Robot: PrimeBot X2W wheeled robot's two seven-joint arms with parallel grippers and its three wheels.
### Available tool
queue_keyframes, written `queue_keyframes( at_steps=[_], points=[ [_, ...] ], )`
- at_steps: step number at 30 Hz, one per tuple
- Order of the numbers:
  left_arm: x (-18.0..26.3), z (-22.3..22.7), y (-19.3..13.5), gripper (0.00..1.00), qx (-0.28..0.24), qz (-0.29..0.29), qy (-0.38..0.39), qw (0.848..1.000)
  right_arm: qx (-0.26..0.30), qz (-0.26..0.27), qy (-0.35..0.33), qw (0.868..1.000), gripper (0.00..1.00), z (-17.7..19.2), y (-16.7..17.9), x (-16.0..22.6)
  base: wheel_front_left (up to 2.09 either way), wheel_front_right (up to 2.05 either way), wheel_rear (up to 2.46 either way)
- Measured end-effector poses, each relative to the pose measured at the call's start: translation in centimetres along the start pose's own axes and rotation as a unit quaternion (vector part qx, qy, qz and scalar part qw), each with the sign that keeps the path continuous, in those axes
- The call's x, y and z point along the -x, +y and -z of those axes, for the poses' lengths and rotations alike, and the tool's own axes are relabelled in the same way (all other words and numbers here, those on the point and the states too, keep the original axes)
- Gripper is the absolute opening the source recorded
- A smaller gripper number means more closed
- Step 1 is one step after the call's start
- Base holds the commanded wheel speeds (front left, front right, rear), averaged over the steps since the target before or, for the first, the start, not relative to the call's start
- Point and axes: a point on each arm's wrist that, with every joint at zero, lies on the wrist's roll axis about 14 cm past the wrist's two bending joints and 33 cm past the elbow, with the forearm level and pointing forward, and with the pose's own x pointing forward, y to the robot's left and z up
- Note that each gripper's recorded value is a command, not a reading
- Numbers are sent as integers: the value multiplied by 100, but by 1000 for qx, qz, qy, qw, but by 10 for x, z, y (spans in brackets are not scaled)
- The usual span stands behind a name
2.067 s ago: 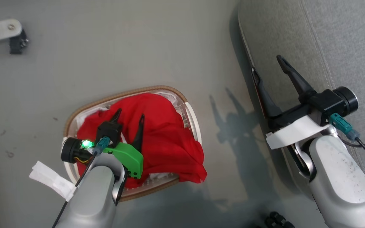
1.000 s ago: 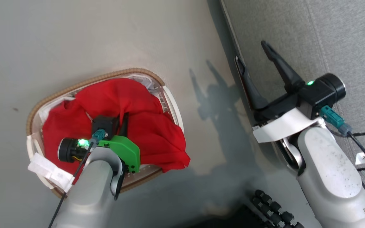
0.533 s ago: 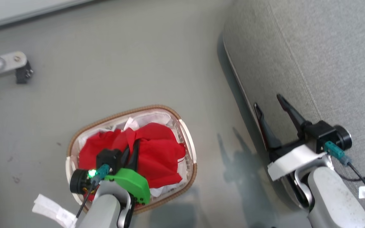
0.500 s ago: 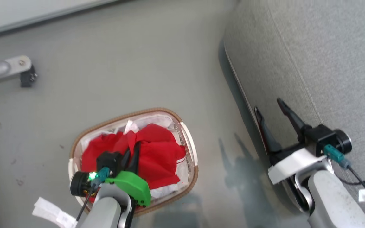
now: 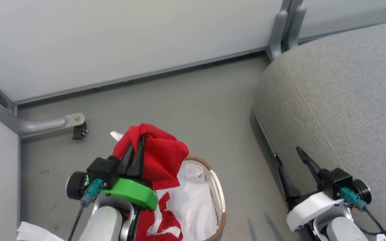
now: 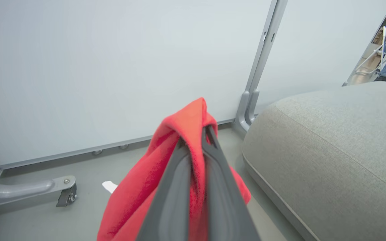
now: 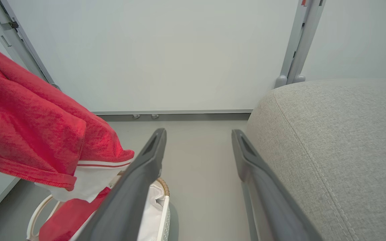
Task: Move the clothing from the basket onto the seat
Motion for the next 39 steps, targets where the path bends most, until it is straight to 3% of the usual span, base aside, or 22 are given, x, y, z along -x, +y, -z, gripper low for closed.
queue_keyframes(
  at_steps=[10, 15, 19, 26, 30, 31, 34, 39],
  points=[
    [6, -111, -13, 0, -35, 16, -152, 988, 3, -31, -10, 999, 100, -7, 24, 16, 0, 0, 0],
    [10, -121, -16, 0, -44, 20, -165, 985, 2, -41, 14, 999, 100, 8, 30, 21, 0, 0, 0],
    [13, -121, -20, 0, -40, 25, -165, 985, 15, -88, 27, 996, 100, 16, 55, 22, 0, 0, 0],
    [19, -118, -22, 0, -21, 27, -162, 986, 40, -233, 17, 972, 100, 6, 133, 9, 0, 0, 0],
    [23, -114, -23, 0, -24, 28, -157, 987, 57, -303, -22, 951, 100, -21, 176, -4, 0, 0, 0],
    [25, -113, -23, 0, -20, 27, -155, 987, 64, -331, -46, 940, 100, -37, 196, -10, 0, 0, 0],
    [28, -112, -21, 0, -6, 24, -154, 988, 70, -355, -65, 930, 100, -52, 215, -19, 0, 0, 0],
    [32, -110, -30, 0, 1, 37, -151, 988, 77, -369, -68, 924, 100, -55, 231, -33, 0, 0, 0]
  ],
)
